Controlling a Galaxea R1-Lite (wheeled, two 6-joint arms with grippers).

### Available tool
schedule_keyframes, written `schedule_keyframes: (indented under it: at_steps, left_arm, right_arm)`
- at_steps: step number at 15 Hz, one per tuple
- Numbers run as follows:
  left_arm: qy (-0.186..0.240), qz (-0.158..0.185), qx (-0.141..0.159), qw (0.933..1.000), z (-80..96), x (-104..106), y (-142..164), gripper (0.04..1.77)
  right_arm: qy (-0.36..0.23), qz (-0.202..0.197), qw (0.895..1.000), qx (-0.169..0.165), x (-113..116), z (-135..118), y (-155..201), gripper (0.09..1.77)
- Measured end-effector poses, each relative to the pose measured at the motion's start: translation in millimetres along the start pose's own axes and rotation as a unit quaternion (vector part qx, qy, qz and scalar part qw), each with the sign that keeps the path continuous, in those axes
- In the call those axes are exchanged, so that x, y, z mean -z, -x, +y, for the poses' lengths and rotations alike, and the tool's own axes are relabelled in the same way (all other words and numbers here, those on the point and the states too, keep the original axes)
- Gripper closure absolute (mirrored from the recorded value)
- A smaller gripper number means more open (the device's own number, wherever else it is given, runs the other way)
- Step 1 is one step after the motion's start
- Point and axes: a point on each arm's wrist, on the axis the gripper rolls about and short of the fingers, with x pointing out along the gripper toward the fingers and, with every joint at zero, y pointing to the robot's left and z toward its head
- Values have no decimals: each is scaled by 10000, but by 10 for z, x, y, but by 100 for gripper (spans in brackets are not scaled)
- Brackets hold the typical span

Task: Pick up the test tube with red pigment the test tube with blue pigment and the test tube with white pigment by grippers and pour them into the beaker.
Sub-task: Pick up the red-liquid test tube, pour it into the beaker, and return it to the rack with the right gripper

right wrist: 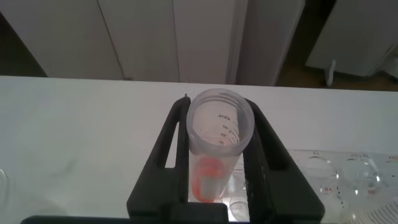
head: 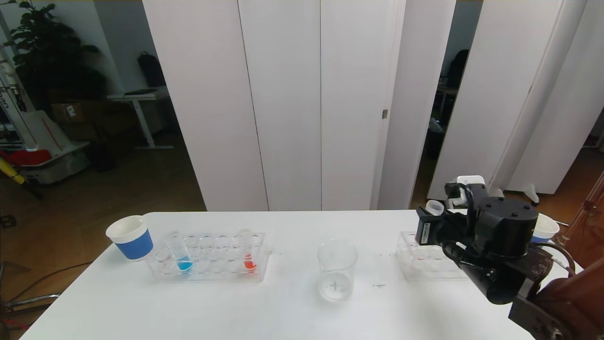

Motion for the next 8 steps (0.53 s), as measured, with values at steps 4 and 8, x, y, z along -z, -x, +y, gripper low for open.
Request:
schedule_keyframes:
  at_steps: [4, 8]
  left_arm:
    - [2, 0, 0, 10000, 0, 0, 0, 6]
    - [0, 0, 0, 10000, 0, 0, 0, 6]
  right_arm:
    - [6, 18, 10000, -62, -259, 24, -57, 129]
    - [-37, 8, 9987, -507, -666, 61, -167, 129]
